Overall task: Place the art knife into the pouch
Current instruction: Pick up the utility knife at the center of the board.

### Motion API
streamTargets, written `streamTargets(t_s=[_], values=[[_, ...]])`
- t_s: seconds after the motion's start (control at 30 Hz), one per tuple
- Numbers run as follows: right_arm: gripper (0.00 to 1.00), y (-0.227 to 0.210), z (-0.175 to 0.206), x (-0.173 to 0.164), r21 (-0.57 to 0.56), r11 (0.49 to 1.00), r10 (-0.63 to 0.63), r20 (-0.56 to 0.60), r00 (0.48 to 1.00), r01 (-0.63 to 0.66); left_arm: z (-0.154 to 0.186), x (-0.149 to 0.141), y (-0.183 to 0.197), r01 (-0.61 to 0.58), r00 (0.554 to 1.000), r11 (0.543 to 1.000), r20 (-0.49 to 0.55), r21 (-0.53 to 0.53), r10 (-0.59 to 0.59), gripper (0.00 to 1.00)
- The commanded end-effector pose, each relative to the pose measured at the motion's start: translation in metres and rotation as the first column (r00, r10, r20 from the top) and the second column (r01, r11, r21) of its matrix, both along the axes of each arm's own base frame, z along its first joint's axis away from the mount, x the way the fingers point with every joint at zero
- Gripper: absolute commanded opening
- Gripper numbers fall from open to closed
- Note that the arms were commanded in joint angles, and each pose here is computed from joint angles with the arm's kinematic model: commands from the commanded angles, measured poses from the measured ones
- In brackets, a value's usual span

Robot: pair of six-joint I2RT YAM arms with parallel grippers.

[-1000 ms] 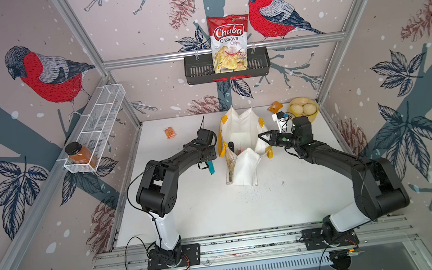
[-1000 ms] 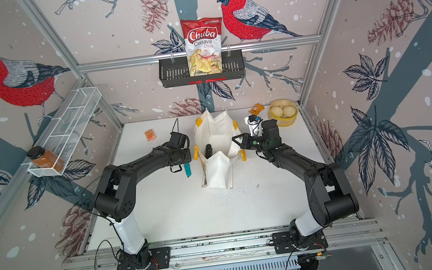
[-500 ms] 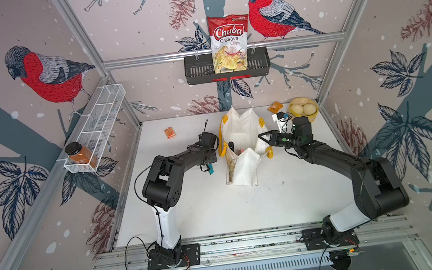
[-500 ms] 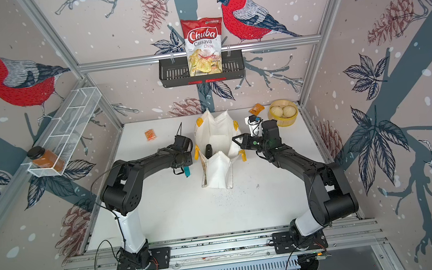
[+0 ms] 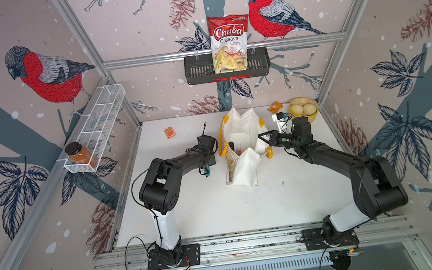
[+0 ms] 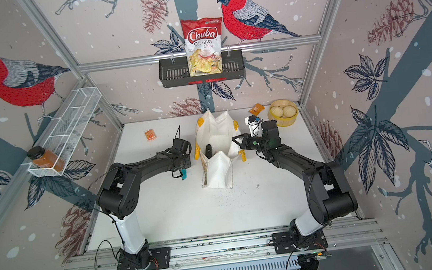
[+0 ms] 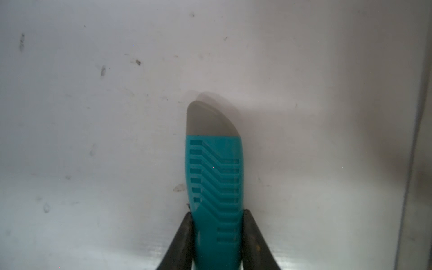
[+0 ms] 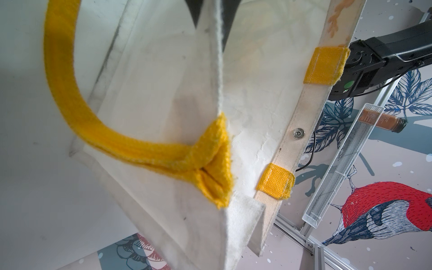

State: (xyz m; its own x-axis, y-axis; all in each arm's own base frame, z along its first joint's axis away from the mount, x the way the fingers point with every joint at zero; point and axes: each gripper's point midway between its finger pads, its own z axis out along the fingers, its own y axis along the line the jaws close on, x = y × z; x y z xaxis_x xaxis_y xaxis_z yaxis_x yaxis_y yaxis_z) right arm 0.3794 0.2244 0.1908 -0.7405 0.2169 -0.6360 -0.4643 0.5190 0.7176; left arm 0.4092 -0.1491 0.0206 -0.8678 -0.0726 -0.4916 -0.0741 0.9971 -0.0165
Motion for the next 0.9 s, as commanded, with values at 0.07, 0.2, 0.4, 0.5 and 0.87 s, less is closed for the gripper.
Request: streamTargets(t_s=[0.07, 0.2, 0.4, 0.5, 0.87], values=[[0.0, 0.004, 0.006, -0.002, 0.008, 1.0, 0.015, 0.017, 1.0, -0.015, 0.015, -0.011, -0.002, 0.028, 0.999, 0.999, -0.016, -0.04, -0.029, 0.26], [0.0, 0.007, 0.008, -0.001, 0.006, 1.0, 0.02, 0.01, 1.0, -0.02, 0.037, -0.01, -0.004, 0.039, 0.999, 0.996, 0.037, -0.084, -0.036, 0.26], [0.0, 0.02, 0.009, 0.002, -0.029, 0.999, 0.043, 0.002, 0.999, -0.043, 0.076, -0.007, -0.001, 0.05, 0.992, 0.992, 0.12, -0.116, -0.036, 0.26], [0.0, 0.027, 0.01, 0.004, -0.045, 0.997, 0.056, -0.004, 0.998, -0.056, 0.095, -0.005, -0.002, 0.059, 0.986, 0.989, 0.163, -0.135, -0.037, 0.26], [0.0, 0.042, 0.018, 0.002, -0.051, 0.997, 0.057, 0.008, 0.998, -0.057, 0.137, -0.007, 0.002, 0.089, 0.968, 0.981, 0.249, -0.171, -0.045, 0.26]])
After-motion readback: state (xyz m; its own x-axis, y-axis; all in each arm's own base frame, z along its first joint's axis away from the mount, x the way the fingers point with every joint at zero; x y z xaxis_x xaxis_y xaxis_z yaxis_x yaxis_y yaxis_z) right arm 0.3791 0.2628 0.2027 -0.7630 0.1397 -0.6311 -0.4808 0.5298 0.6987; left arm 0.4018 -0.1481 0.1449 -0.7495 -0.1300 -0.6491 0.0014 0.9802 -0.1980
